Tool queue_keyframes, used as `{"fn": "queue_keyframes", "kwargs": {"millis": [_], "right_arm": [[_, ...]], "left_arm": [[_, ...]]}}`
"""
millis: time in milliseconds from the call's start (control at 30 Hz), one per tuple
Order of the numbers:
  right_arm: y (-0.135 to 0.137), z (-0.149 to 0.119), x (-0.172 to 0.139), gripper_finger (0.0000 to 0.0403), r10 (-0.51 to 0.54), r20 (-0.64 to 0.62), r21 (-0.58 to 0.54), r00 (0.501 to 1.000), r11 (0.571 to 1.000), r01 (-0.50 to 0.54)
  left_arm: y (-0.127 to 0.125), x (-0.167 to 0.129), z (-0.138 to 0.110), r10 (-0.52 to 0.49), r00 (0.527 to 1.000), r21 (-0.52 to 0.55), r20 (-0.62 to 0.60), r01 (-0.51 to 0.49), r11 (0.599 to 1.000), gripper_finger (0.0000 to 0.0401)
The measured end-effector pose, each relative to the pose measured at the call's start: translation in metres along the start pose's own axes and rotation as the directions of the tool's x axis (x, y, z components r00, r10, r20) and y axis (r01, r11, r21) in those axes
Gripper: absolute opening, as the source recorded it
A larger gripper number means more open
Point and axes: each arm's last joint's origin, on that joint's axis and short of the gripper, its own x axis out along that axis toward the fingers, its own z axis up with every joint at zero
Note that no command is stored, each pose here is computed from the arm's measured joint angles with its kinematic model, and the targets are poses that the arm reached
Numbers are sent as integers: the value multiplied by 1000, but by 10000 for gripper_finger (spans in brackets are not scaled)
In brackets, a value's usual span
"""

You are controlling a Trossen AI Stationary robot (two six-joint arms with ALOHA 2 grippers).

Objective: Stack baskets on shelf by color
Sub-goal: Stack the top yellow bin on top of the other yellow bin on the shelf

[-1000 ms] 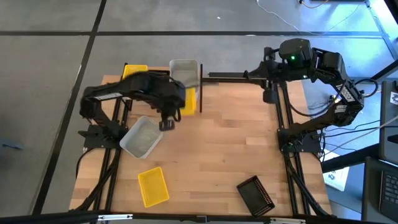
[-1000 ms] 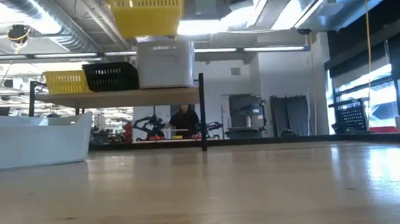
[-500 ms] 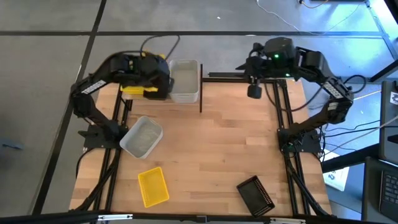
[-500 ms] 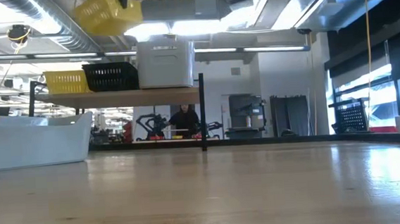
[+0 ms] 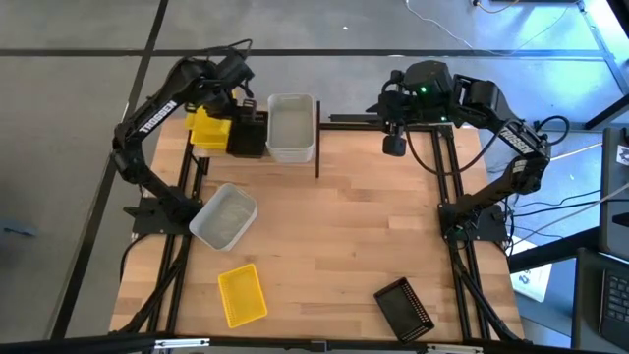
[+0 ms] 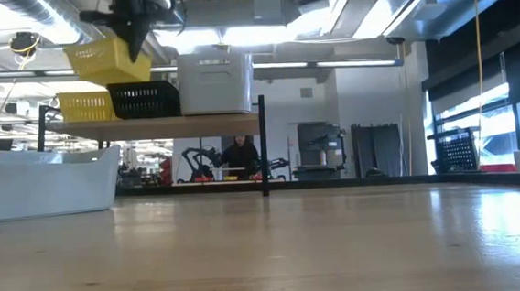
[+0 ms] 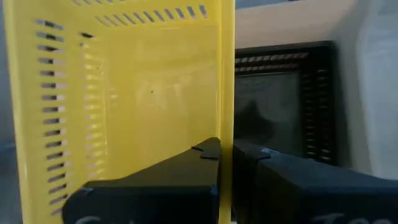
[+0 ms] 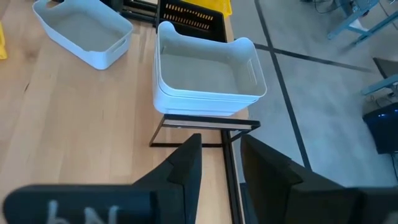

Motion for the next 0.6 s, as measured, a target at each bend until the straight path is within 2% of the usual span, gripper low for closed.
{"fn": "queue_keyframes", "kwargs": {"millis": [233, 600], "right_arm": [[0, 0, 0, 113, -2, 5, 0, 1000, 1000, 2], [-2, 4, 0, 113, -21, 45, 3, 999, 1000, 21]], "left_arm": [[13, 24, 4, 62, 995, 25, -76, -61, 998, 0], [19, 28, 9, 71, 995, 37, -75, -68, 997, 0]]}}
